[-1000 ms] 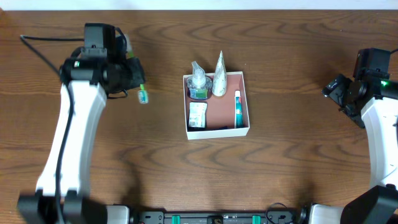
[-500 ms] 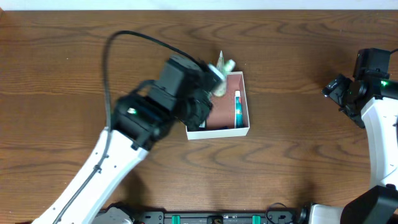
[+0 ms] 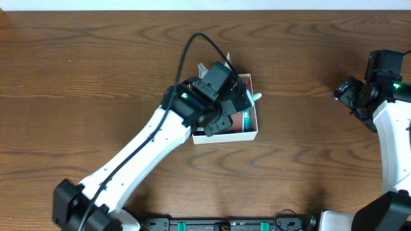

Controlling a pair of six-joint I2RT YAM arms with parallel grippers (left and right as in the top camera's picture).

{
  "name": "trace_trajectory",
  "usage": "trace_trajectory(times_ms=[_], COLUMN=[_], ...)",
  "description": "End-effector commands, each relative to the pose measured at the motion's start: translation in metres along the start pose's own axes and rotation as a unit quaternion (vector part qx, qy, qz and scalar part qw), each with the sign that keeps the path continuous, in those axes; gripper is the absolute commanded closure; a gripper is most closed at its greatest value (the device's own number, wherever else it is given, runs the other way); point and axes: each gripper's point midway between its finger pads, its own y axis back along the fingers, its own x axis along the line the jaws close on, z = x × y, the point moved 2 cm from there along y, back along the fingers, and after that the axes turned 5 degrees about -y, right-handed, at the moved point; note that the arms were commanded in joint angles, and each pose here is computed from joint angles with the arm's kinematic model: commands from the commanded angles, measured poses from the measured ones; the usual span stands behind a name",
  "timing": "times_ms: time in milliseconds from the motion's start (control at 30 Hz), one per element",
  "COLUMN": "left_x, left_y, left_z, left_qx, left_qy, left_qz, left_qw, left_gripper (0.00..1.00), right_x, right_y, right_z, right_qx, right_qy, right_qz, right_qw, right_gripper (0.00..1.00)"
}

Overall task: Pack container
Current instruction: 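Carry the green toothbrush into the box and release it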

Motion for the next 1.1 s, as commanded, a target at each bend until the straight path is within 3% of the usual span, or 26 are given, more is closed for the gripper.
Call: trace_trajectory(times_ms=[0, 233, 467, 967, 1067], left_x=[-0.003, -0.006, -0.002, 0.005, 0.005], left_y=[-0.018, -0.040, -0.049, -0.049, -0.049], left_z=[-0.007, -0.013, -0.019, -0.022, -0.021], left_qx=[0.025, 0.046, 0.069, 0.083, 0.080], left_qy=[-0.102, -0.202, -0.248, -0.251, -0.251], left_qz=[-0.016, -0.042, -0.039, -0.024, -0.022], left_qw=[0.994, 0.977, 0.966, 0.964, 0.964], left_gripper=[0.94, 0.94, 0.94, 0.93, 0.70], right_x=[-0.002, -0.002, -0.002, -0.002, -0.002], right_y=[-0.002, -0.002, -0.002, -0.002, -0.002], right_z=[0.001, 0.001, 0.001, 0.001, 0.001], right_qx=[0.000, 0.000, 0.000, 0.000, 0.000], right_qy=[-0.001, -0.001, -0.001, -0.001, -0.001], right_qz=[-0.004, -0.004, -0.004, -0.004, -0.004], right_qw=[1.000, 1.000, 1.000, 1.000, 1.000], right_gripper=[0.01, 0.01, 0.01, 0.01, 0.01])
